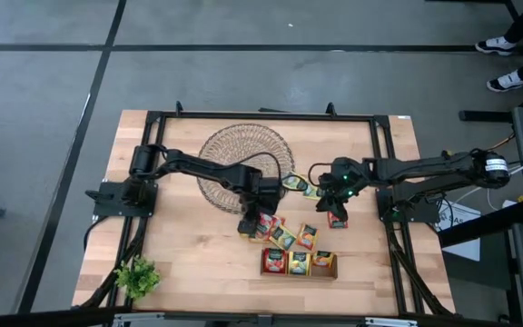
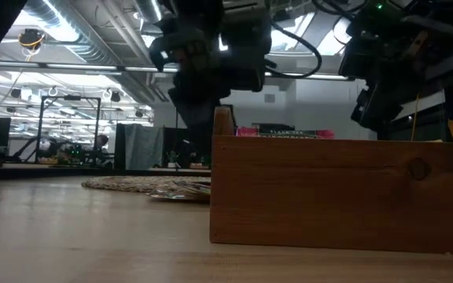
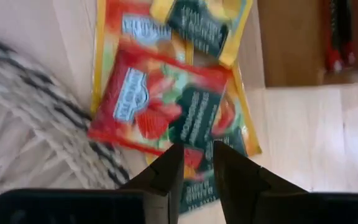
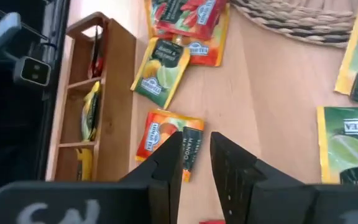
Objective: Pick & Place Tea
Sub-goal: Adjust the tea bags
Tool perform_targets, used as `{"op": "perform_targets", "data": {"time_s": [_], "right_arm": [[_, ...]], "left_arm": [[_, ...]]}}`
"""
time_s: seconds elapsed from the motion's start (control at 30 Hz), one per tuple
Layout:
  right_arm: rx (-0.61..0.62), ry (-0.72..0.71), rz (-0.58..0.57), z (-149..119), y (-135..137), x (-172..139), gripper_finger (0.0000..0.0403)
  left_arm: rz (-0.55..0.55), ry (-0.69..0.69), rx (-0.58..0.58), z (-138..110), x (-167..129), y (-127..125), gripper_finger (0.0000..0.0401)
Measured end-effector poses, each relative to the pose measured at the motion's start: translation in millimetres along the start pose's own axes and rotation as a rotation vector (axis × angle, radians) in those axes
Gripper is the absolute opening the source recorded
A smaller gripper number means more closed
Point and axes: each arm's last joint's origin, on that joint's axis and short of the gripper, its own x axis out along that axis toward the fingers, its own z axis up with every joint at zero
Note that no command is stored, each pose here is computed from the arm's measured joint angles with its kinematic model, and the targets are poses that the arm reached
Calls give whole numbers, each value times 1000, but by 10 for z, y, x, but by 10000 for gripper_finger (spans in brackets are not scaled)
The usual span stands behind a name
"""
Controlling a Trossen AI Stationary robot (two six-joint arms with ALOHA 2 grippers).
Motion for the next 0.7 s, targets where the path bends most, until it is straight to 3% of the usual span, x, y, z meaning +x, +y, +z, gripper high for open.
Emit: {"op": "perform_targets", "data": {"time_s": [0.17,0.4,0.57,0.7], "right_arm": [[26,10,-75,-28,-7,8,84],[50,85,52,-90,118,45,84],[135,180,0,-206,154,63,84],[255,286,-106,-339,138,44,83]], "left_arm": [[4,-64,-14,-87,54,39,77],[-84,-106,6,-237,10,-90,75],[-89,-96,34,-319,92,-190,70],[-91,-90,40,-374,167,-222,67]]}}
